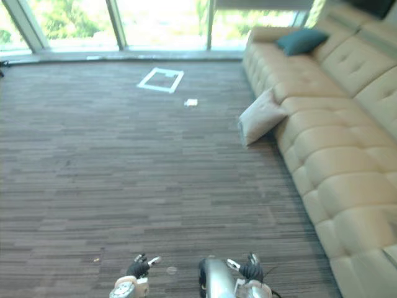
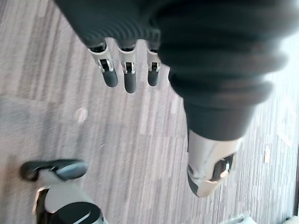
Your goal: Pick up cushions and gather them together orderly.
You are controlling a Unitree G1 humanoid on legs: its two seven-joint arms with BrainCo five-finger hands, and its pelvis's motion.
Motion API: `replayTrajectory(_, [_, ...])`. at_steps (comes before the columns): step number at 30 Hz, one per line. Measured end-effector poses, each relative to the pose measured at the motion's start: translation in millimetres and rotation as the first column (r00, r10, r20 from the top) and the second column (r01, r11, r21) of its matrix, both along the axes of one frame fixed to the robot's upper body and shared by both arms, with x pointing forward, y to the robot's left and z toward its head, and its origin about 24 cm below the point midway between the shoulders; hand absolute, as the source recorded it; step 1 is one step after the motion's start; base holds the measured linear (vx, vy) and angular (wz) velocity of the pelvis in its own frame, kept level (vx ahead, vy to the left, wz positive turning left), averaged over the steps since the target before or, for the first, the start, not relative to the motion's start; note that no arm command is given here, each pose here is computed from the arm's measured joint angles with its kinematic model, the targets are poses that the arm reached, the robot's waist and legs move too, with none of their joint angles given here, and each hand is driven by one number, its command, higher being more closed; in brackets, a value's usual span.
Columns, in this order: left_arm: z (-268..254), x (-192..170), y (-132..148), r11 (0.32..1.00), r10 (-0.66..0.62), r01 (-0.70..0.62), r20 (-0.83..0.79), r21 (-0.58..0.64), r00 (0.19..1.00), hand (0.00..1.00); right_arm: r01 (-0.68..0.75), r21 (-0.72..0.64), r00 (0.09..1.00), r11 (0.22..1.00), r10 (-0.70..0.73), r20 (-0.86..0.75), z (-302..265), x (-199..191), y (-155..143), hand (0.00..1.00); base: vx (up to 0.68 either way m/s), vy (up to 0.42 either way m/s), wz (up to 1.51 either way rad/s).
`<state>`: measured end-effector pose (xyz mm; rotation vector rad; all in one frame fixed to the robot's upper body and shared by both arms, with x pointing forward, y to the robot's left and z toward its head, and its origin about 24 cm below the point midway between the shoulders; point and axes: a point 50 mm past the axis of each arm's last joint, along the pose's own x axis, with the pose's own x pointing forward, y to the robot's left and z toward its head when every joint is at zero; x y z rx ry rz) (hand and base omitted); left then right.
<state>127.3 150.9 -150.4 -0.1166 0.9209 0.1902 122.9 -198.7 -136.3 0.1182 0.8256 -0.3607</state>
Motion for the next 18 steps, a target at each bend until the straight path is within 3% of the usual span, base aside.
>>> replayTrajectory(8, [16.7, 13.5, 24.6, 0.996, 0.048, -0.057, 0.134, 0.066, 0.990, 0.00, -0.027, 0.021, 0.999, 0.999, 0.028, -0.045, -5.6, -2.5, 10.1, 0.00, 0.58, -0.032, -0.53])
replayTrajectory(13, [19.8, 9.5, 38.4, 0.992, 0.049, -0.066, 0.154, 0.107, 0.987, 0.00, -0.050, 0.039, 0.997, 0.998, 0.053, -0.065, -8.6, -9.7, 20.8, 0.00, 0.75, 0.281, -1.00])
replayTrajectory(18, [16.7, 13.0, 54.3, 0.987, 0.042, -0.058, 0.107, 0.147, 0.993, 0.00, -0.058, 0.070, 0.994, 0.996, 0.065, -0.091, -12.6, -19.8, 37.3, 0.00, 0.75, 0.309, -0.17])
